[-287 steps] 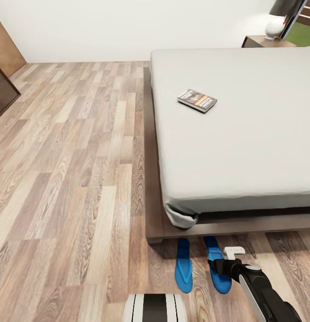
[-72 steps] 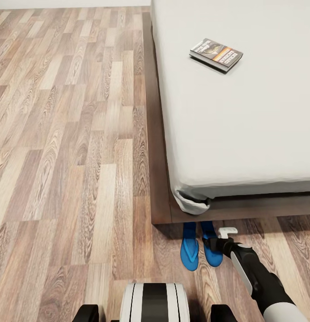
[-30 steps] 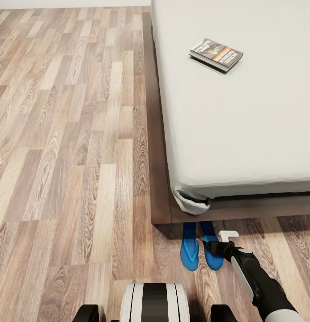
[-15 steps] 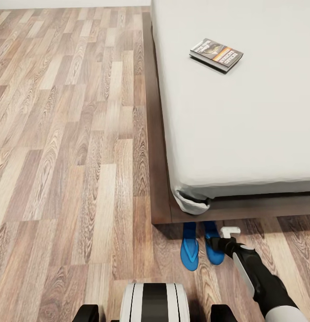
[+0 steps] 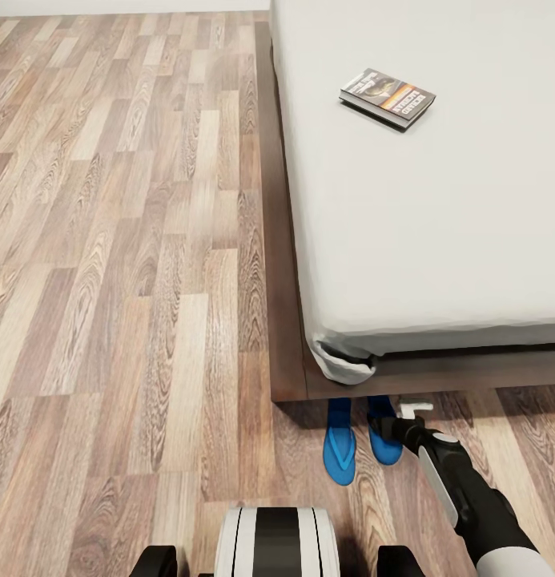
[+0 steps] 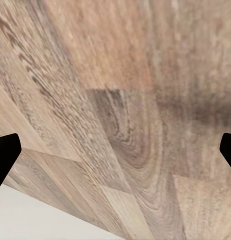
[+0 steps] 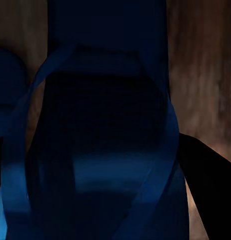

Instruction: In the bedroom, move the book from the bed onto either nightstand, and place the two sandals side by side next to the bed.

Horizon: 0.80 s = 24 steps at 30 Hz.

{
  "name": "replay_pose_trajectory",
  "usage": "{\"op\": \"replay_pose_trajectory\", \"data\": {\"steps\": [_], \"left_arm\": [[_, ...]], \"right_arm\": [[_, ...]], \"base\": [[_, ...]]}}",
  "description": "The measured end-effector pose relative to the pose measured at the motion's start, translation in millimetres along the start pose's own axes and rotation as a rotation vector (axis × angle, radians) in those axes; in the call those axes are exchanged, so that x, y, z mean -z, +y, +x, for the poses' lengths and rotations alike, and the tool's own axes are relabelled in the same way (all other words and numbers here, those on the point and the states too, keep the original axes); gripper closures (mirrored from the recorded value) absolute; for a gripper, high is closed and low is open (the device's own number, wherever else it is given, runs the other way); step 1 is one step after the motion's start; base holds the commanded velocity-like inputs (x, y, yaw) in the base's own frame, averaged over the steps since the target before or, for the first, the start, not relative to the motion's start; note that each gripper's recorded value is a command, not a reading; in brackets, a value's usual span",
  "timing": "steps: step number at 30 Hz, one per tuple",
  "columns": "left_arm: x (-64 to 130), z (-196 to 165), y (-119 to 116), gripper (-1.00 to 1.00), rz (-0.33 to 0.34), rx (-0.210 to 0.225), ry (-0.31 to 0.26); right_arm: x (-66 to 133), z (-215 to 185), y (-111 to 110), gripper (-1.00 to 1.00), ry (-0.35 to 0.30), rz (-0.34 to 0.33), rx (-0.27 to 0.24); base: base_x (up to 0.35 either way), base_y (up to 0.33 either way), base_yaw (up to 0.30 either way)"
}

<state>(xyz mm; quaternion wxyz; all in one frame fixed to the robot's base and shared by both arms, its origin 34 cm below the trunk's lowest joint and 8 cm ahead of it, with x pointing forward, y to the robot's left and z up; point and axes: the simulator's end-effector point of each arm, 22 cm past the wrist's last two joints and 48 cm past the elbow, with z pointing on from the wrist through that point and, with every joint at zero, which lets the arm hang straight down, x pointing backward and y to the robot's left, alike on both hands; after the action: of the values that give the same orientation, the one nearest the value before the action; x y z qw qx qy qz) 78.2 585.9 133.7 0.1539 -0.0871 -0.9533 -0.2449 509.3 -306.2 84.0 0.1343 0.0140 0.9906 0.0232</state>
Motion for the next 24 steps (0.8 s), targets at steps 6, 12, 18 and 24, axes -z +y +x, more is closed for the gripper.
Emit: {"op": "replay_pose_trajectory", "data": {"steps": [6,12,18,24], "left_arm": [[0.0,0,0,-1.00,0.000,0.000,0.000],[3.9,14,-20,-1.00,0.018,0.004,0.018],[7.8,18,-45,-1.00,0.047,0.014,0.024],[11.4,18,-67,-1.00,0.073,0.021,0.026]], "right_arm": [[0.0,0,0,1.00,0.000,0.000,0.000],[0.3,8,-1,1.00,0.012,0.004,0.013],[-0.7,15,-2,1.00,0.026,0.005,0.014],[-1.0,17,-1,1.00,0.030,0.004,0.016]], "base": [[0.000,0.000,0.000],[0.000,0.000,0.000],[0.000,0.006,0.000],[0.000,0.040,0.000]]}}
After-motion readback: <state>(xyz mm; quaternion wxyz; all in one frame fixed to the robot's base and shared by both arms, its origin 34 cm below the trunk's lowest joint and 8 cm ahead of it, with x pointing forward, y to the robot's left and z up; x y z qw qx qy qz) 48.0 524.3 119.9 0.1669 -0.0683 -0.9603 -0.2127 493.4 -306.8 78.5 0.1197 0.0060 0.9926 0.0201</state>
